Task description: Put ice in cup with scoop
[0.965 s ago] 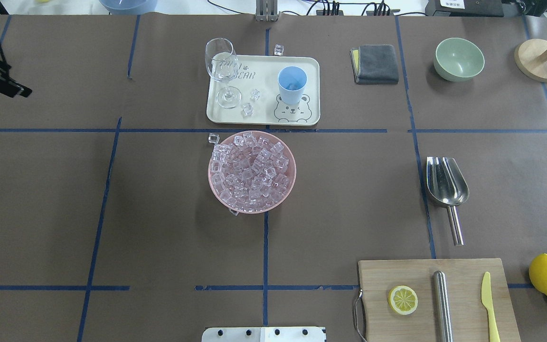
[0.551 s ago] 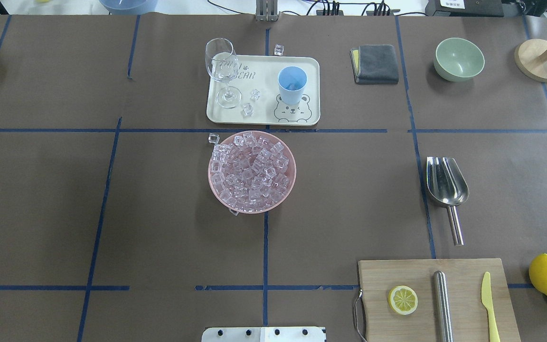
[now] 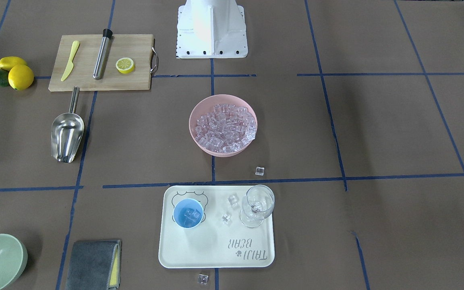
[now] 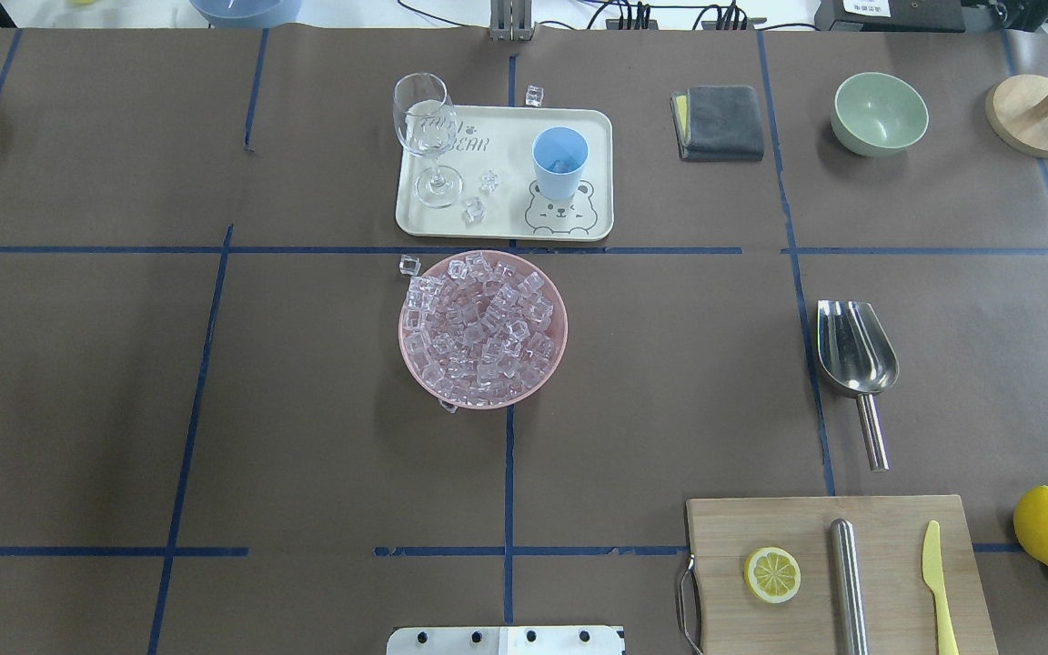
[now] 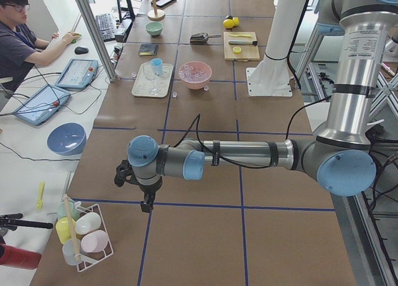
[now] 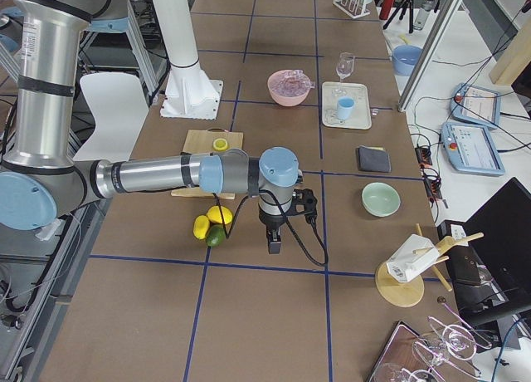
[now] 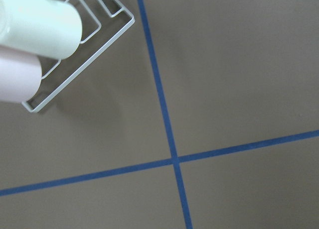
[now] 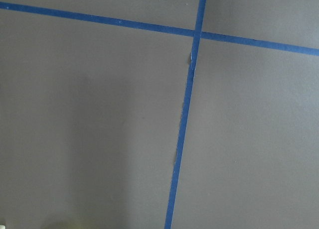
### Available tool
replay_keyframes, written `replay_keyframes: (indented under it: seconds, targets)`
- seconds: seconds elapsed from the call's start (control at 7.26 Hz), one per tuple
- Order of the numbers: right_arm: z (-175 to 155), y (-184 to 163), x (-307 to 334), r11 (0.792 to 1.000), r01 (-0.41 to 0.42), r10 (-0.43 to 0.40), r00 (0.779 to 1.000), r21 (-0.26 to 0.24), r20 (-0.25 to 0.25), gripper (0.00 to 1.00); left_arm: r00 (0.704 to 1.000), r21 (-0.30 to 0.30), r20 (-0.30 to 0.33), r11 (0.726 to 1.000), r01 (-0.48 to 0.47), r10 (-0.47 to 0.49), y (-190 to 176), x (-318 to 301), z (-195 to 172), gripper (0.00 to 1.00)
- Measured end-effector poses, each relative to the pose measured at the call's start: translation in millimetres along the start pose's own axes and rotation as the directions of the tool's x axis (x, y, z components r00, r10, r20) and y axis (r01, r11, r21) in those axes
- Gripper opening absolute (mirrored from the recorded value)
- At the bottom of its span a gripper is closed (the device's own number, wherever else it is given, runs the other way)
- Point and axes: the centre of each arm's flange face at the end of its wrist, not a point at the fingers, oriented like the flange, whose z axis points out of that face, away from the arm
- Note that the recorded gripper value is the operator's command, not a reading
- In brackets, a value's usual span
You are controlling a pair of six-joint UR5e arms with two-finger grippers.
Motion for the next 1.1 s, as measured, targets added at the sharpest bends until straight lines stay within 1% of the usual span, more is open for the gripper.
replay_keyframes:
  seconds: [0.14,0.41,0.55,0.83,1.1]
  targets:
    - [-0.3,-0.3,-0.3,1.0,0.001,-0.001,1.0,0.001,0.0,1.0,0.999,-0.028,0.001,0.999,0.038,-0.038,19.8,-12.0,7.9,1.0]
    - [-1.4,-0.8,-1.2,1.0,0.004,-0.004,1.0,0.003,0.0,1.0,0.996,-0.074,0.003,0.993,0.095,-0.095,29.5,-9.0,2.7,1.0]
    - [-2.2,-1.0,-1.9,1.0,0.005,-0.005,1.0,0.005,0.0,1.0,0.996,-0.073,0.002,0.993,0.092,-0.092,27.8,-1.9,-5.2,1.0]
    - [-3.1,-1.6,-2.7,1.0,0.005,-0.005,1.0,0.007,-0.001,1.0,0.999,-0.037,-0.004,0.998,0.05,-0.05,19.5,9.9,-17.2,1.0]
    - [-3.8,-2.3,-3.3,1.0,0.006,-0.006,1.0,0.008,-0.001,1.0,1.0,-0.006,-0.004,1.0,0.02,-0.02,16.4,13.6,-20.5,1.0]
